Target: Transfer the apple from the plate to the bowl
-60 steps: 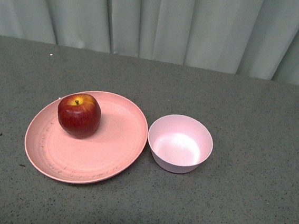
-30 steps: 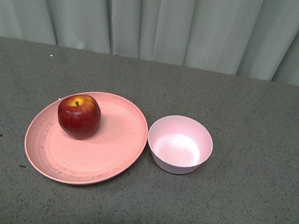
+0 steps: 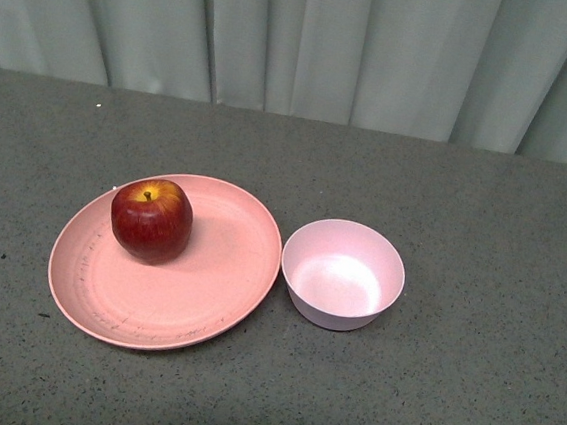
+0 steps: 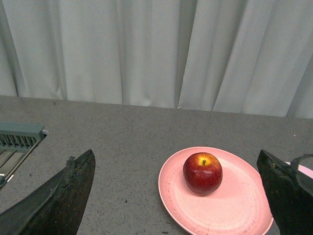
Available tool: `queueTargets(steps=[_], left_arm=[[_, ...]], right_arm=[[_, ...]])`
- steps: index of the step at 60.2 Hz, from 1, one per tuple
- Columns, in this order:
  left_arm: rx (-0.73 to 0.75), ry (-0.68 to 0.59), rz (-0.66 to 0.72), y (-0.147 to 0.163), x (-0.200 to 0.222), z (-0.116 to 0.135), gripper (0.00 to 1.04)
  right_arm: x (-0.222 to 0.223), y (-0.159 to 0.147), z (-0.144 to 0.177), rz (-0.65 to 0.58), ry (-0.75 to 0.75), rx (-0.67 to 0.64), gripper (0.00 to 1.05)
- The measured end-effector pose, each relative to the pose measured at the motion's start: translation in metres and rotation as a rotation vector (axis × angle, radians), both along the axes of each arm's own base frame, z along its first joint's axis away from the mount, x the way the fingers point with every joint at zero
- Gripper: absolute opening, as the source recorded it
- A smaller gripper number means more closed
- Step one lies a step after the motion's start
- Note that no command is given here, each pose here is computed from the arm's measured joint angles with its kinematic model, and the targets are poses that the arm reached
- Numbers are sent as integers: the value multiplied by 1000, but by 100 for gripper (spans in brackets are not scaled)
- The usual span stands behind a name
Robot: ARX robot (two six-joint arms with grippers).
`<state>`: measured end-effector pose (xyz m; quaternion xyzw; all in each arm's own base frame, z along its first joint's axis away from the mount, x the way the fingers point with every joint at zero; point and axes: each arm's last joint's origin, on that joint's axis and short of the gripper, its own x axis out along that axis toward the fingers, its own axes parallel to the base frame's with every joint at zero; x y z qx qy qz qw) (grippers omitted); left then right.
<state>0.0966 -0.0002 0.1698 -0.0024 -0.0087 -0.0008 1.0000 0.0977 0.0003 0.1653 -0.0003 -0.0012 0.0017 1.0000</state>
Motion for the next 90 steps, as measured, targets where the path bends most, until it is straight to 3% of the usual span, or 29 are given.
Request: queueTargets(steps=[4,15,27,57,90], left_arm=[[2,52,52,0,0,-4,98],[-6,136,32,1,13,-8,98],[-48,156,-22,-5,54,7,98],[-99,487,-173,-49,184,-27,98],[-134,643,-193,-68,245,-67,98]], right_arm=[[0,0,0,0,-1,0,26],[0,0,0,0,-1,0,60],[0,0,0,0,-1,0,96],[0,0,0,0,-1,1,95],[0,0,0,0,-1,1,95]])
